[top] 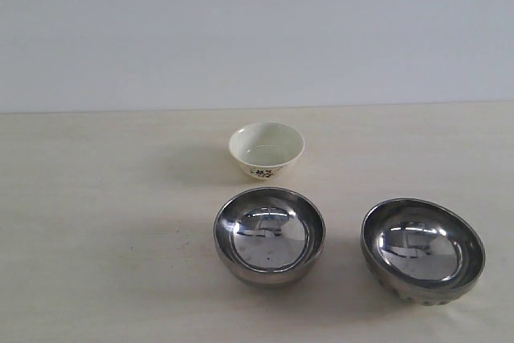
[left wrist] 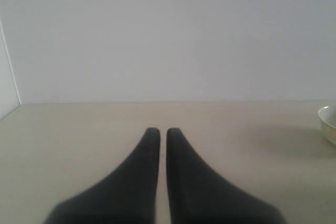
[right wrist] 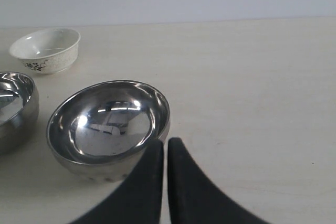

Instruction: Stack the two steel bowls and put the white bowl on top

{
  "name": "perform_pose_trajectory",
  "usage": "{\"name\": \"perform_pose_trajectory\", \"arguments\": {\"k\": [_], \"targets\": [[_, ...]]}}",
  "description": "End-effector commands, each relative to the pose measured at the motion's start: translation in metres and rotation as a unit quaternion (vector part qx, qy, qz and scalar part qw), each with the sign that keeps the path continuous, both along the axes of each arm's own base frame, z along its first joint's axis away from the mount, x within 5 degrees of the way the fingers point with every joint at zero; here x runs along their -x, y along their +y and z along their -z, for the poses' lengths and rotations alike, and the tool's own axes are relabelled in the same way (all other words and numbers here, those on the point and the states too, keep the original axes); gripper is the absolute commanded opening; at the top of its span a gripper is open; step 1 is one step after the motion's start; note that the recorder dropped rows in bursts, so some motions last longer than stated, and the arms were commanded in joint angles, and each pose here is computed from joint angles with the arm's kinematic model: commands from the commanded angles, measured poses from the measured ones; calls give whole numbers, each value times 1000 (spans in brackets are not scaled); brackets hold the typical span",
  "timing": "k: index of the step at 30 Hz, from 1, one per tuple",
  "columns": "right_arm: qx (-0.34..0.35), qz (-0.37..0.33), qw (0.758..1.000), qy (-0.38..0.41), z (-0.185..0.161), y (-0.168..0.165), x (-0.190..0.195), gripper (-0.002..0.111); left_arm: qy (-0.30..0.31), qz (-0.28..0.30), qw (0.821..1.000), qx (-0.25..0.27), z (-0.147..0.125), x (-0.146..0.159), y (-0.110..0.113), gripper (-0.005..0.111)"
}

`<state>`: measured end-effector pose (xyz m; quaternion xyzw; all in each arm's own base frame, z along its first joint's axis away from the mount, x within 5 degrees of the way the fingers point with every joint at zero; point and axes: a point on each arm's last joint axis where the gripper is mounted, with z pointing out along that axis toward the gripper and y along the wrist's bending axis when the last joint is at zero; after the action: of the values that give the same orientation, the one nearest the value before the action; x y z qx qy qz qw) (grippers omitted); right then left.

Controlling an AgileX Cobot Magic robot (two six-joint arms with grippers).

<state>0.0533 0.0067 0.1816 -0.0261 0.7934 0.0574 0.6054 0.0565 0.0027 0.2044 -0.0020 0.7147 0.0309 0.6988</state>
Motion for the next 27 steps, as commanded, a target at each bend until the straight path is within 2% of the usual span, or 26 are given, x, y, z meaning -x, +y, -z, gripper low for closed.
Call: {"name": "perform_pose_trajectory", "arguments": {"k": [1, 7, 27], "targets": [[1, 2, 1000, -4, -1, 0, 0, 0, 27, 1, 1000, 3, 6, 0, 0, 4], [1, 2, 1000, -4, -1, 0, 0, 0, 90, 2, 996, 2, 17, 2, 0, 4], [1, 2, 1000, -4, -1, 0, 0, 0, 103, 2, 995, 3, 20, 2, 0, 4]]}}
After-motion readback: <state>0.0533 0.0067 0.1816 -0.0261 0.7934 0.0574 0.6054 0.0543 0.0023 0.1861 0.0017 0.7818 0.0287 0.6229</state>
